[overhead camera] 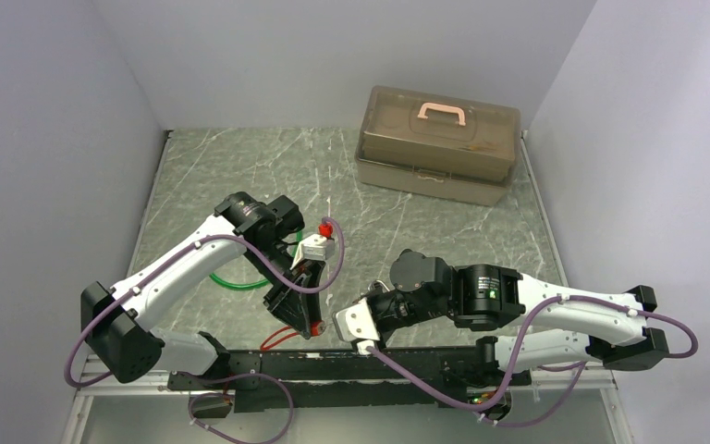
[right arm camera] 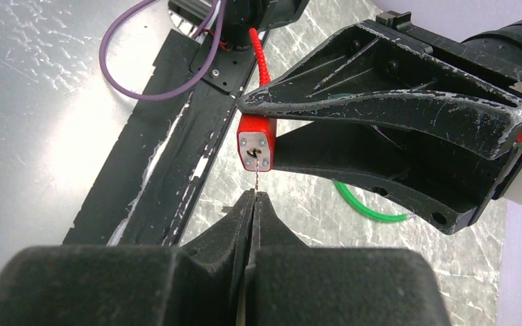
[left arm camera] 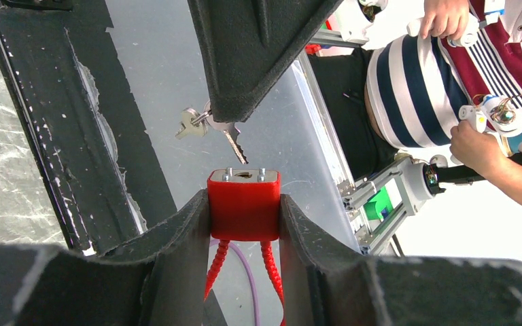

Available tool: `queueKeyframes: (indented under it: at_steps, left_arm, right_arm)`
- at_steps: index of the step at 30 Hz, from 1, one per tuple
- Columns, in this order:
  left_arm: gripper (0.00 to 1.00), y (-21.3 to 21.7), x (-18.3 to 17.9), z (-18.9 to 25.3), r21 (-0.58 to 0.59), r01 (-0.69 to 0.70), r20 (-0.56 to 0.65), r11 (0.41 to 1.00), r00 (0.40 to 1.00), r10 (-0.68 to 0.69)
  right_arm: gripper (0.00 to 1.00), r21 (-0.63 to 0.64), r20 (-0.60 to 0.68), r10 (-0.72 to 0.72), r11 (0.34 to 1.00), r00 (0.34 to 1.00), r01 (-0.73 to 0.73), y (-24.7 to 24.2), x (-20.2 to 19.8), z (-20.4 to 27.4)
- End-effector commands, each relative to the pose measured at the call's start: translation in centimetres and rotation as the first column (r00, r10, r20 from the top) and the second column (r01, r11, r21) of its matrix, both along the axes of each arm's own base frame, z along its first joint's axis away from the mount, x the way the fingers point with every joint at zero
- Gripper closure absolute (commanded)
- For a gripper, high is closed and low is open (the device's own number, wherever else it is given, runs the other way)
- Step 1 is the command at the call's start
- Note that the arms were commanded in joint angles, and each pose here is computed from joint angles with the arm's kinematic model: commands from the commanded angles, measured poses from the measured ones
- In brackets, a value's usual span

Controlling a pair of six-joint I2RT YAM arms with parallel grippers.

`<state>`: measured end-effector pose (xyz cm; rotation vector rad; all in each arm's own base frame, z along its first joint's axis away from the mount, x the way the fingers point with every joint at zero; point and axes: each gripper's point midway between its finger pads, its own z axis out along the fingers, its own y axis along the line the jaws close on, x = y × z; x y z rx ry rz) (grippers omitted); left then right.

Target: Unlock with the key

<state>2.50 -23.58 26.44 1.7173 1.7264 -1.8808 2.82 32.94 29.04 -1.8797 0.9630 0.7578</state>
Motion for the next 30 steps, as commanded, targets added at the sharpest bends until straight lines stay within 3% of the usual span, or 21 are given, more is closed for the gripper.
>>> queueKeyframes:
  at_steps: [1, 30]
  left_arm:
    - [1.0, -0.2, -0.5, 1.9, -0.068, 0.005, -0.005, 0.998, 1.0, -0.005]
    - [1.0, -0.1, -0.6, 2.1, -0.072, 0.001, -0.011, 0.997, 1.0, -0.001]
  right_arm:
    - [1.0, 0.096, 0.029, 0.008, 0.995, 1.0, -0.011, 0.8, 0.0, 3.1]
    - [1.0, 0.07, 0.005, 0.011, 0.997, 1.0, -0.012, 1.0, -0.3, 1.1]
